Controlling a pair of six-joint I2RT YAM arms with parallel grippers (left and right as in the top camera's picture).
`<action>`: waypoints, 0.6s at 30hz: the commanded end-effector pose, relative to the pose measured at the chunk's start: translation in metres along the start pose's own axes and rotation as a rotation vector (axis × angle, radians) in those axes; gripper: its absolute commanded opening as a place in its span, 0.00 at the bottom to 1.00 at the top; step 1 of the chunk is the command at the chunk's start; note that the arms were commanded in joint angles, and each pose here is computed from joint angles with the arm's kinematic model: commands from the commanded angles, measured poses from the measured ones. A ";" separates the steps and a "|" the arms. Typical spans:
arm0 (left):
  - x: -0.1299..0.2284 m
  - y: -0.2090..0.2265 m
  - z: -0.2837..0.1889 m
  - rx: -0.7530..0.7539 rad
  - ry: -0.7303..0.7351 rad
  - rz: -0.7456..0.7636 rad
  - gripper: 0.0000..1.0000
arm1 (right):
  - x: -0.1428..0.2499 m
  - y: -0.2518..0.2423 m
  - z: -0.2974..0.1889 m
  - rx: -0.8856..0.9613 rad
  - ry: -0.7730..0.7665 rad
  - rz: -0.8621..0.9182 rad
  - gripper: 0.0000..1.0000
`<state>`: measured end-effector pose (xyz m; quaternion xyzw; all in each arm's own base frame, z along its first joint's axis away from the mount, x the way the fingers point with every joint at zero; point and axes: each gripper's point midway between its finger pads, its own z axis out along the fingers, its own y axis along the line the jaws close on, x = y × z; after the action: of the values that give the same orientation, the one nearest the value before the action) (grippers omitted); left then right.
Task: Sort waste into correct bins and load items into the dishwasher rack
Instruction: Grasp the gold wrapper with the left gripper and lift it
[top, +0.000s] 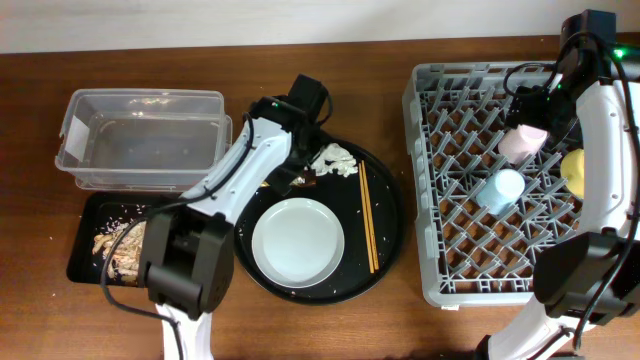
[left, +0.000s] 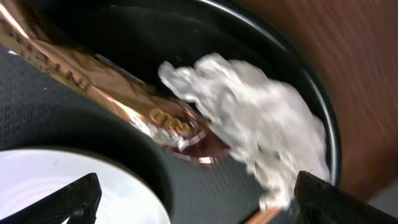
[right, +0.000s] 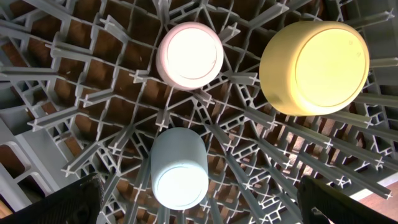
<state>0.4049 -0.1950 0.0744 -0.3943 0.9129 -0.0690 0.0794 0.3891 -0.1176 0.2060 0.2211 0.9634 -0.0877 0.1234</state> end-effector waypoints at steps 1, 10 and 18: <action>-0.015 0.007 0.020 -0.039 0.003 -0.185 0.99 | -0.001 -0.003 0.001 0.013 -0.001 0.011 0.99; -0.035 0.023 0.045 -0.127 -0.117 -0.213 0.82 | -0.001 -0.003 0.001 0.013 -0.001 0.011 0.98; -0.036 0.036 0.051 -0.171 -0.141 -0.209 0.63 | -0.001 -0.003 0.001 0.013 -0.001 0.011 0.98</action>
<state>0.4161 -0.1555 0.0302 -0.4913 0.8654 0.0088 0.0984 0.3891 -0.1176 0.2060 0.2211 0.9634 -0.0877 0.1234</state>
